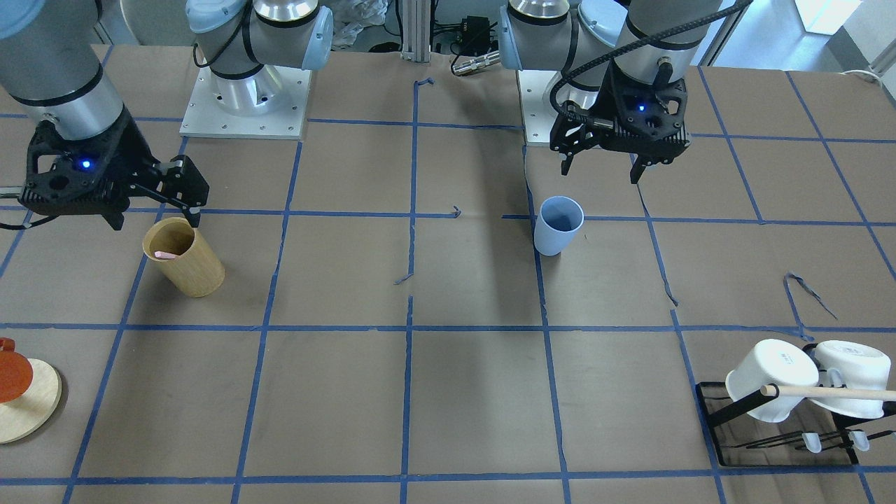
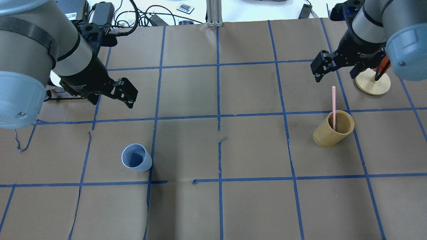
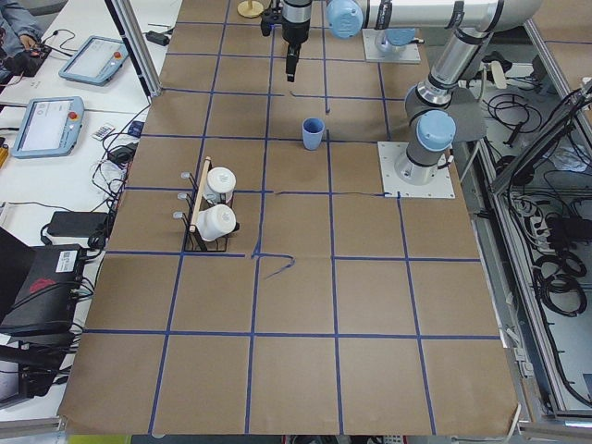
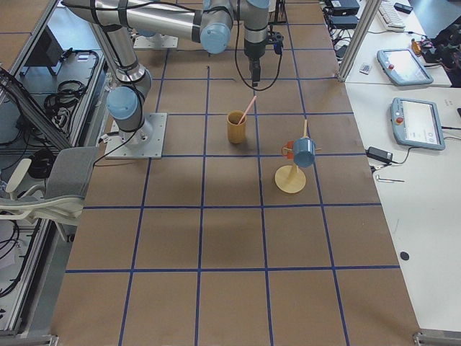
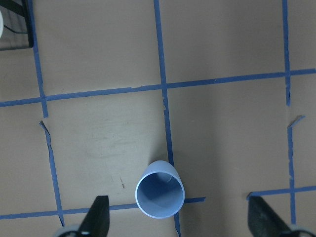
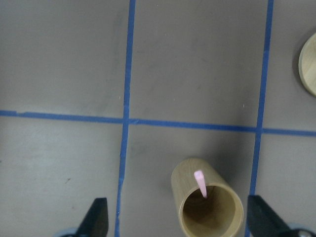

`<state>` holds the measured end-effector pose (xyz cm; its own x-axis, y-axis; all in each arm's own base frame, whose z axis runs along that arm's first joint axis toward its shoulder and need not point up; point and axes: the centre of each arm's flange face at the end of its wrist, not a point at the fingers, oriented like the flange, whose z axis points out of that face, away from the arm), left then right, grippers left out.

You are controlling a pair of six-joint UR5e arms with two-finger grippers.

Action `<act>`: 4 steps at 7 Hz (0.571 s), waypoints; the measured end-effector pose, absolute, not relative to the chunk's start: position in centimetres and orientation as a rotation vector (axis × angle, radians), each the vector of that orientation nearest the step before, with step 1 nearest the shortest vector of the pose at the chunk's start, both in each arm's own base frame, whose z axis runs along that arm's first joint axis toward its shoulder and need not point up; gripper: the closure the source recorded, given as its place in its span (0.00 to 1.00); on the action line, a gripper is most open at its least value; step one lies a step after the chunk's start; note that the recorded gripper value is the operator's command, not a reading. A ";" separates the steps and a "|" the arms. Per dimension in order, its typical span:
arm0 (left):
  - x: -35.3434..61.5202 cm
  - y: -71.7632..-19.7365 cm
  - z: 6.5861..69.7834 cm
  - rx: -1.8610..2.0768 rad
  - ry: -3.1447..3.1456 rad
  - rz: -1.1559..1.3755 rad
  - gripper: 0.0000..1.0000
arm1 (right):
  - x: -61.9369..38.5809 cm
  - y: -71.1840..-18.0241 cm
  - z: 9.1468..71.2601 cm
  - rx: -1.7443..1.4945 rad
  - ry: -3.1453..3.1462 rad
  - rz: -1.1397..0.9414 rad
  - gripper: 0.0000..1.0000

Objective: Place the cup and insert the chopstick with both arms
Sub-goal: 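Lower left gripper to the light blue cup while right gripper reaches the pink chopstick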

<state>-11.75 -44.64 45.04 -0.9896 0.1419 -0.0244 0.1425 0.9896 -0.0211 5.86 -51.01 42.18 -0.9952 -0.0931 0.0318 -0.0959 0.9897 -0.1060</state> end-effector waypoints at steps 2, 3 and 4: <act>-8.5 -44.1 40.4 0.191 3.116 0.042 0.00 | 5.2 -50.1 37.9 0.230 -3.034 0.303 0.04; -7.7 -43.5 37.8 0.170 3.121 0.068 0.01 | 4.9 -49.4 36.7 0.259 -2.993 0.307 0.08; -7.3 -42.7 35.0 0.161 3.123 0.086 0.01 | 4.8 -48.9 35.8 0.274 -2.979 0.291 0.16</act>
<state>-7.34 -42.68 35.02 -0.9946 0.1033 -0.0100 0.1026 0.9932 0.0555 4.83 -48.91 35.77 -0.9742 -0.1666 0.1520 -0.1929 0.9648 -0.1786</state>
